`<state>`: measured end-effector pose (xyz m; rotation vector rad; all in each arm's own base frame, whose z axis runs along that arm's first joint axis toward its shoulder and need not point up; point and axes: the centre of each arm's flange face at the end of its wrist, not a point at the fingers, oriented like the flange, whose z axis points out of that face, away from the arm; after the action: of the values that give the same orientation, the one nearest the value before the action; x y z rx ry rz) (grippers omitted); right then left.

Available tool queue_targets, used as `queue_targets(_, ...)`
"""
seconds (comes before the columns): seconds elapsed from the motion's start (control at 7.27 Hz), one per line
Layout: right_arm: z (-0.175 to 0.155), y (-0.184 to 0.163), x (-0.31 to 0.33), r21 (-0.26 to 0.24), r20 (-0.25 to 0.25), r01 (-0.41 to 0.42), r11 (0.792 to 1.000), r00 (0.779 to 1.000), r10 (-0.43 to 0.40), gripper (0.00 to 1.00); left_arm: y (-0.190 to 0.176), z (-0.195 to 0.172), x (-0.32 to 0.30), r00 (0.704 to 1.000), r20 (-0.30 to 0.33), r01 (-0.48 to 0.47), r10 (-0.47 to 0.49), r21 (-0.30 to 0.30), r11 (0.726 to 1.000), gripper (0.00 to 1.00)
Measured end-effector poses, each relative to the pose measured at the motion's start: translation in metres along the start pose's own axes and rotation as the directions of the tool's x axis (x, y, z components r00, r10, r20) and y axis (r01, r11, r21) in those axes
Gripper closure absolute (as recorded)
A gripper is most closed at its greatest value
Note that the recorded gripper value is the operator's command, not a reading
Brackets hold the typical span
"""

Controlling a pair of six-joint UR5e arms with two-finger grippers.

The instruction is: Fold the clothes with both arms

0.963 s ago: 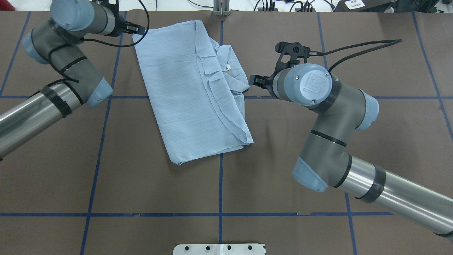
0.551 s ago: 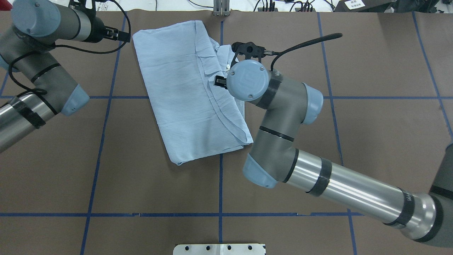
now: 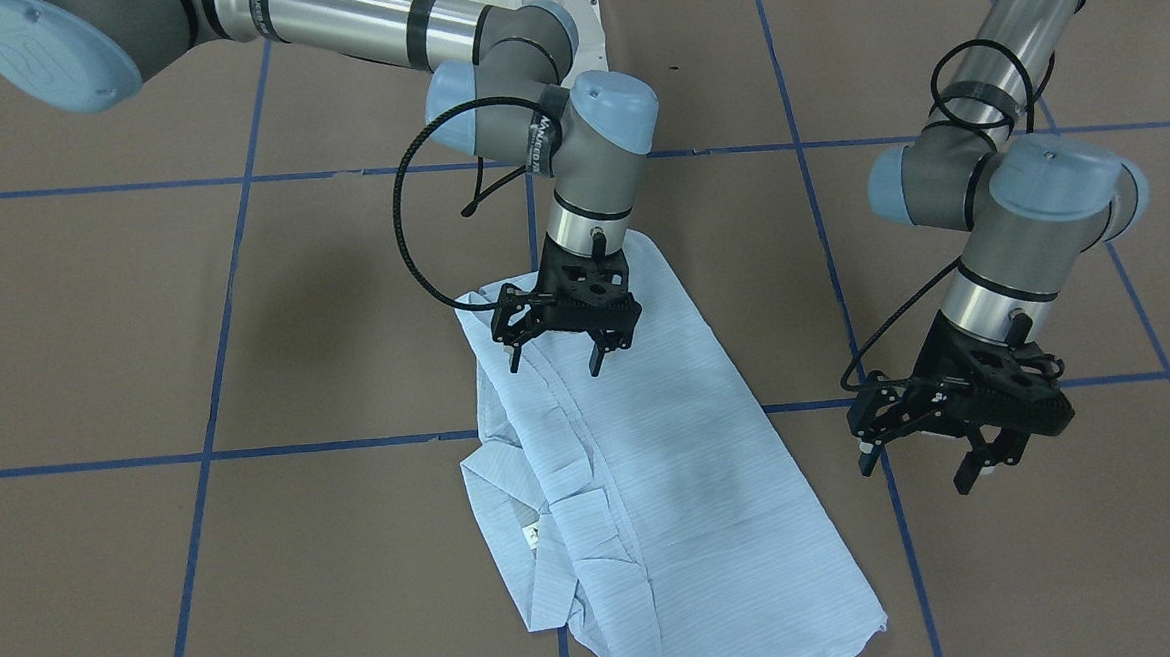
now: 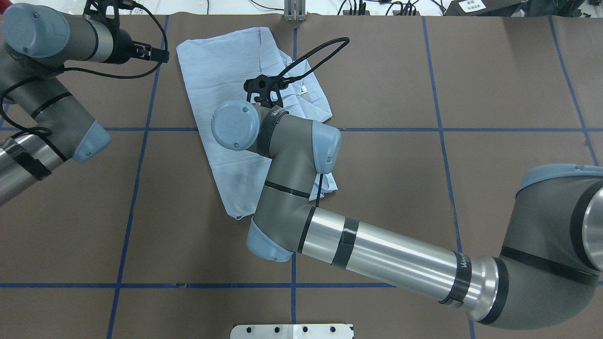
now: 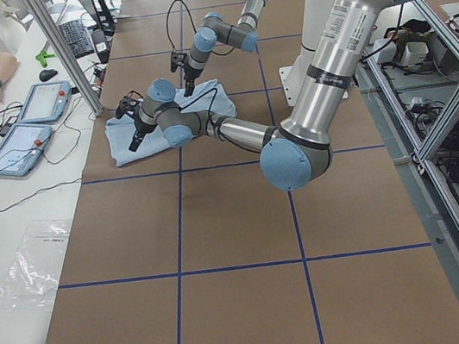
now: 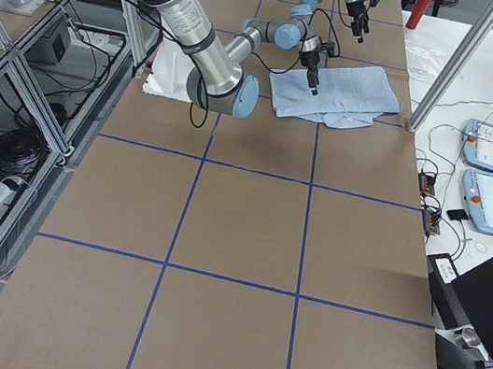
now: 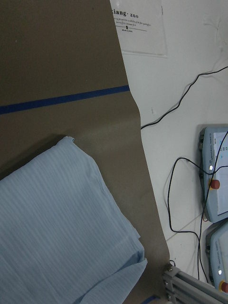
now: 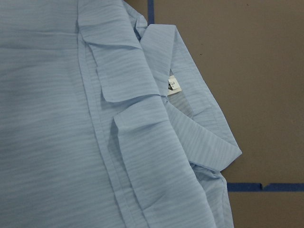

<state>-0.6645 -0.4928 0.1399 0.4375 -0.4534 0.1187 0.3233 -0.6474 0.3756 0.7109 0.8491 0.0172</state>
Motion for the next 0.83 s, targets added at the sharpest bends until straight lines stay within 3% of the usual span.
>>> queue_targets(0.41, 0.023, 0.020, -0.013, -0.037, -0.123, 0.199, 0.979, 0.972, -0.202, 0.02, 0.015, -0.006, -0.009, 1.000, 0.001, 0.001, -0.001, -0.002, 1.000, 0.00)
queue_targets(0.83, 0.037, 0.027, -0.014, -0.061, -0.152, 0.256, 0.965, 0.953, -0.263, 0.02, 0.018, -0.008, -0.011, 1.000, 0.001, 0.001, -0.001, -0.003, 1.000, 0.00)
